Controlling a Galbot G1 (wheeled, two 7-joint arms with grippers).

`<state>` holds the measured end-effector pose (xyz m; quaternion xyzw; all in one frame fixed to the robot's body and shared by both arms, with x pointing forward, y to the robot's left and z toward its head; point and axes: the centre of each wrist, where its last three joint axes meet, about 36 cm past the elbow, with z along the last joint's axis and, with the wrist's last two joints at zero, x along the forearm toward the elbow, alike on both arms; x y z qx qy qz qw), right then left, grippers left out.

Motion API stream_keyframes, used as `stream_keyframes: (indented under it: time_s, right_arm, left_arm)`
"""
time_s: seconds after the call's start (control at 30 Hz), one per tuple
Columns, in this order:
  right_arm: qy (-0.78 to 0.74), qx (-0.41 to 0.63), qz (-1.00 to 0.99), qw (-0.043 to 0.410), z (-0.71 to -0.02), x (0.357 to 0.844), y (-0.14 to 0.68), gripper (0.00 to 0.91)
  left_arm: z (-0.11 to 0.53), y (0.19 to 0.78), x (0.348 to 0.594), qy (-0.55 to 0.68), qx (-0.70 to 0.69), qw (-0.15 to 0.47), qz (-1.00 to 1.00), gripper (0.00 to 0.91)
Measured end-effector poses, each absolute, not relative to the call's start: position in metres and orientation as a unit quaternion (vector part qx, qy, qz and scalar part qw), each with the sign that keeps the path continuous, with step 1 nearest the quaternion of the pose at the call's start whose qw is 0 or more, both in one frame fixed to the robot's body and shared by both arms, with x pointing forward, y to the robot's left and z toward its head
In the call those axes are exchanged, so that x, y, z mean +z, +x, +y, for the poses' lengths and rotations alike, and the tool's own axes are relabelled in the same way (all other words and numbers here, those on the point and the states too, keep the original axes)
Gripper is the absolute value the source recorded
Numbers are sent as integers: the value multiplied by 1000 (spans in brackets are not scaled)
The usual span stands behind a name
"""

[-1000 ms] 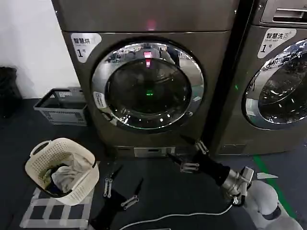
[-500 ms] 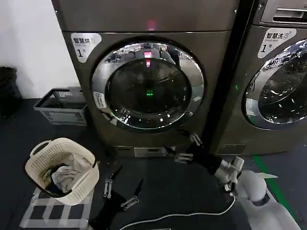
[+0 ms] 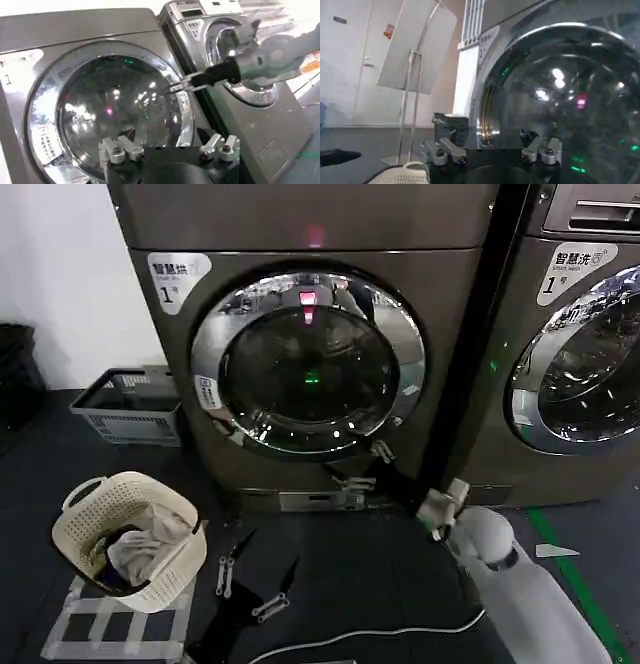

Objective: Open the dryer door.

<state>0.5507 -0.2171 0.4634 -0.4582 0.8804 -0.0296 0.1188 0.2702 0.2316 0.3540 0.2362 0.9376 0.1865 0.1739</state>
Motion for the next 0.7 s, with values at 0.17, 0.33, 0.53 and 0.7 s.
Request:
stream_keyframes:
  time_s: [0.17, 0.33, 0.53, 0.7]
  right_arm:
    - [-455, -39, 881, 121, -201, 465, 568, 907]
    - [-458, -43, 880, 117, -188, 465, 584, 907]
    - [-458, -49, 881, 111, -176, 463, 597, 907]
    - [-457, -48, 881, 108, -166, 462, 606, 907]
  left_arm:
    - [231, 271, 354, 235, 185, 174, 938, 907]
    - [231, 271, 354, 234, 185, 175, 938, 907]
    - [231, 271, 353, 234, 185, 173, 939, 907]
    - [231, 272, 352, 233, 185, 172, 939, 907]
